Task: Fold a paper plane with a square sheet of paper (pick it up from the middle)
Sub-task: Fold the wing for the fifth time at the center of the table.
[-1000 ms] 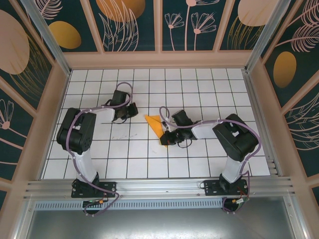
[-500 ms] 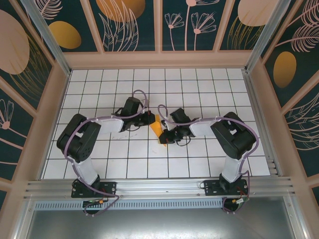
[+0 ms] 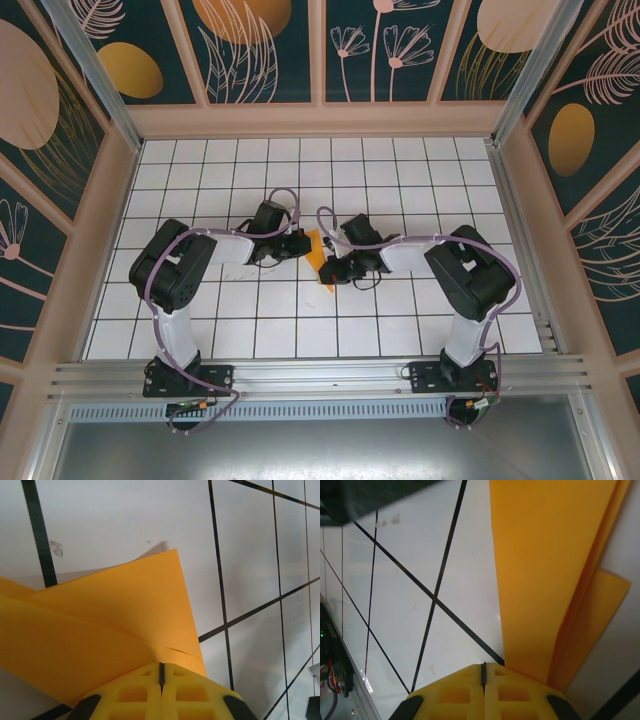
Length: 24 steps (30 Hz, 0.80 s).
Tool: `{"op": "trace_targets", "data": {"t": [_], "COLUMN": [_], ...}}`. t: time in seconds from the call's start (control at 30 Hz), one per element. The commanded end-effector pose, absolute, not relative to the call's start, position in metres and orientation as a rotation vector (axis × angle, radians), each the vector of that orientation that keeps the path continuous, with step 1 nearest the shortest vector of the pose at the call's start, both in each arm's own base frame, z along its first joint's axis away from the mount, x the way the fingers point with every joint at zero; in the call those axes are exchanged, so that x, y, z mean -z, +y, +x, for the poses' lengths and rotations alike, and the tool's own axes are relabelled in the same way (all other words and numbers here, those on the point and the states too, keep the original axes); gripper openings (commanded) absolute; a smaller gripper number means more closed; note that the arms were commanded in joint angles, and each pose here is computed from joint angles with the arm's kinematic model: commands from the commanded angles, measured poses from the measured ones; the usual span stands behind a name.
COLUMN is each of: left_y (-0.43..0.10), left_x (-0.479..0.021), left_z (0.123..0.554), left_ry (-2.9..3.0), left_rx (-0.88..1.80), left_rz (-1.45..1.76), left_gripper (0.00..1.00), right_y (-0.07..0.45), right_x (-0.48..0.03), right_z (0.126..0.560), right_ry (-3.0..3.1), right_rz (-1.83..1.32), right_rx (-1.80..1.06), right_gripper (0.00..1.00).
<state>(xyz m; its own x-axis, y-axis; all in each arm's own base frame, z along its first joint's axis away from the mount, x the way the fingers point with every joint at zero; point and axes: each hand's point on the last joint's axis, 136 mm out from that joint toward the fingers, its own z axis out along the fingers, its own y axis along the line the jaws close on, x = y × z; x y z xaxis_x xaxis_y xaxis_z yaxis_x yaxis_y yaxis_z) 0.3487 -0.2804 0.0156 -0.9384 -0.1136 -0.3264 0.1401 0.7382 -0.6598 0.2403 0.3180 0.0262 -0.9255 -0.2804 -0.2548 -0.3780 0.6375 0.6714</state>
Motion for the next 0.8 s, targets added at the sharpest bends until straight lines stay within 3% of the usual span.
{"op": "trace_targets", "data": {"t": [0.0, 0.23, 0.77], "left_y": [-0.263, -0.249, -0.21], "left_x": [0.018, 0.035, 0.079], "left_z": [0.343, 0.339, 0.318], "left_ry": [2.696, 2.746, 2.885], "left_rx": [0.873, 0.758, 0.488], "left_rz": [-0.026, -0.058, -0.259], "left_gripper": [0.0, 0.0, 0.0], "right_y": [0.327, 0.331, 0.292], "right_x": [-0.053, -0.033, -0.008], "right_z": [0.266, 0.272, 0.203], "right_ry": [2.621, 2.677, 2.843], "right_rz": [-0.509, -0.489, -0.56], "right_rx": [-1.165, -1.138, -1.132], "right_gripper": [0.05, 0.05, 0.05]}}
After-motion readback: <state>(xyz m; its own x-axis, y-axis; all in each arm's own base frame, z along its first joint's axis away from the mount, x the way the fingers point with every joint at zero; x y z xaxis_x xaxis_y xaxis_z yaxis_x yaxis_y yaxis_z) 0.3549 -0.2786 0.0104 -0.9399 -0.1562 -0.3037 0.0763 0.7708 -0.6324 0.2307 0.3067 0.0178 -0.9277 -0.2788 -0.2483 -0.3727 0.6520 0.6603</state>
